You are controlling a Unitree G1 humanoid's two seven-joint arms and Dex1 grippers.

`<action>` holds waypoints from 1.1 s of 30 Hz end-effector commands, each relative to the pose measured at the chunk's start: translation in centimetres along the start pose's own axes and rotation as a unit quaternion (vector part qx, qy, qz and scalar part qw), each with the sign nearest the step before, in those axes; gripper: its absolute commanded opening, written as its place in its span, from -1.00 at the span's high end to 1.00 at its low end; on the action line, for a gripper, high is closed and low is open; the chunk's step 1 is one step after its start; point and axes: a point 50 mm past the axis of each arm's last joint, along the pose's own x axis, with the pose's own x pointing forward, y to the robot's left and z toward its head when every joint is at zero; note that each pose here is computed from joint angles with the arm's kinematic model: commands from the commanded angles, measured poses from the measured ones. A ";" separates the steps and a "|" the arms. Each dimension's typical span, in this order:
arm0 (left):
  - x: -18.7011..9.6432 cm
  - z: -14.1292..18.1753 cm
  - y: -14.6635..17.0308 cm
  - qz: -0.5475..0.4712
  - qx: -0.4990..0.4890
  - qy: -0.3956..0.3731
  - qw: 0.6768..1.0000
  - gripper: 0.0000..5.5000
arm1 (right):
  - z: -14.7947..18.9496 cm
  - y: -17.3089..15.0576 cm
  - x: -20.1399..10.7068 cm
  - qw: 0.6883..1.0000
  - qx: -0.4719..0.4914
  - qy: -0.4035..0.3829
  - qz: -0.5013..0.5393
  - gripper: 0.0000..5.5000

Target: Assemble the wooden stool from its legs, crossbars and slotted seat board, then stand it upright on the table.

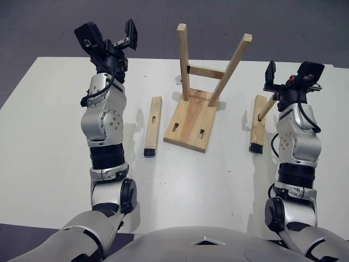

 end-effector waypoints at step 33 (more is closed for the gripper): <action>0.4 -1.1 0.5 0.015 -0.005 0.006 1.000 -0.96 | -1.5 -0.2 0.6 0.997 -0.057 0.016 -0.045 -0.96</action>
